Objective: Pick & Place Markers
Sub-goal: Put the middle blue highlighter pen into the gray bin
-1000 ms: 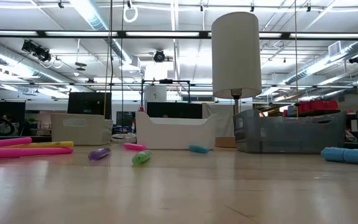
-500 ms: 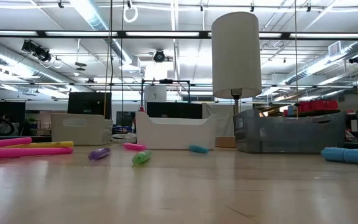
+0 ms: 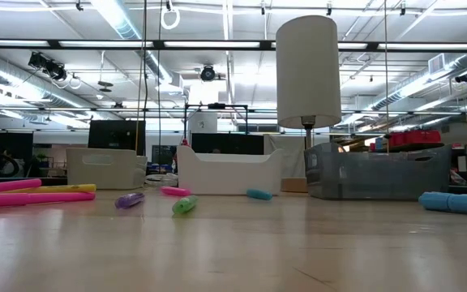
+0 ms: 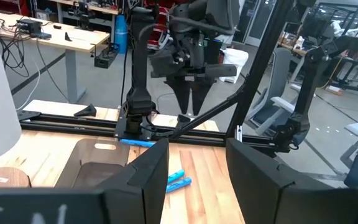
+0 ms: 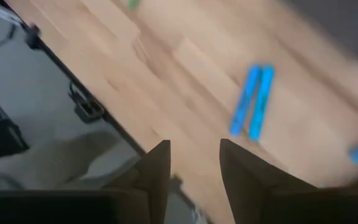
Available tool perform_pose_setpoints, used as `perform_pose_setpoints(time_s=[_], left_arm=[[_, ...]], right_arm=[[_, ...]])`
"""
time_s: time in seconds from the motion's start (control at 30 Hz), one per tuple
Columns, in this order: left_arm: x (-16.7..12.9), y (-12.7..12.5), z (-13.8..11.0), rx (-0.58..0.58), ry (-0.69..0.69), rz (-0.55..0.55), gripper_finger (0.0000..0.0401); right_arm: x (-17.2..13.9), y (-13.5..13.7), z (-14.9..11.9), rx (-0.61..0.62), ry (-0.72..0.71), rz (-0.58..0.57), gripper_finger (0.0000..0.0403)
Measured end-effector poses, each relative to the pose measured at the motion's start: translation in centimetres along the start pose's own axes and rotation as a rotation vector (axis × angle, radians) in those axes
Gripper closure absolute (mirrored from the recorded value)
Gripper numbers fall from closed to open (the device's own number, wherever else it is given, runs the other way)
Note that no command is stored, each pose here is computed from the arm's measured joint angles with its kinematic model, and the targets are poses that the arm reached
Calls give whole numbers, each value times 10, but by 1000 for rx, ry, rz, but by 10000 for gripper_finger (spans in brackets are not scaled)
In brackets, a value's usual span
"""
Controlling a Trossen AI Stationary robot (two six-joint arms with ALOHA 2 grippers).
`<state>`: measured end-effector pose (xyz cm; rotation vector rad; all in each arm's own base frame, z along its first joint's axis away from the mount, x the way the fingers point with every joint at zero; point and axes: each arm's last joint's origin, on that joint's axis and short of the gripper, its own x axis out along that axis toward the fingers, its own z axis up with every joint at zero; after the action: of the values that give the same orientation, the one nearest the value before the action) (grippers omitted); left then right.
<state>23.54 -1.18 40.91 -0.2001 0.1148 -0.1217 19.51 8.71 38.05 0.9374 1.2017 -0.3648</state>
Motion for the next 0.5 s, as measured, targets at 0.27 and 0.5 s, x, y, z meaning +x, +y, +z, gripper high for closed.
perform_pose_setpoints(time_s=[0.27,0.5], left_arm=[[0,0,0,0,-1,0,236],[0,0,0,0,0,0,236]], right_arm=[[0,-8,-12,75,121,-90,264],[-1,-10,-19,110,137,-125,264]])
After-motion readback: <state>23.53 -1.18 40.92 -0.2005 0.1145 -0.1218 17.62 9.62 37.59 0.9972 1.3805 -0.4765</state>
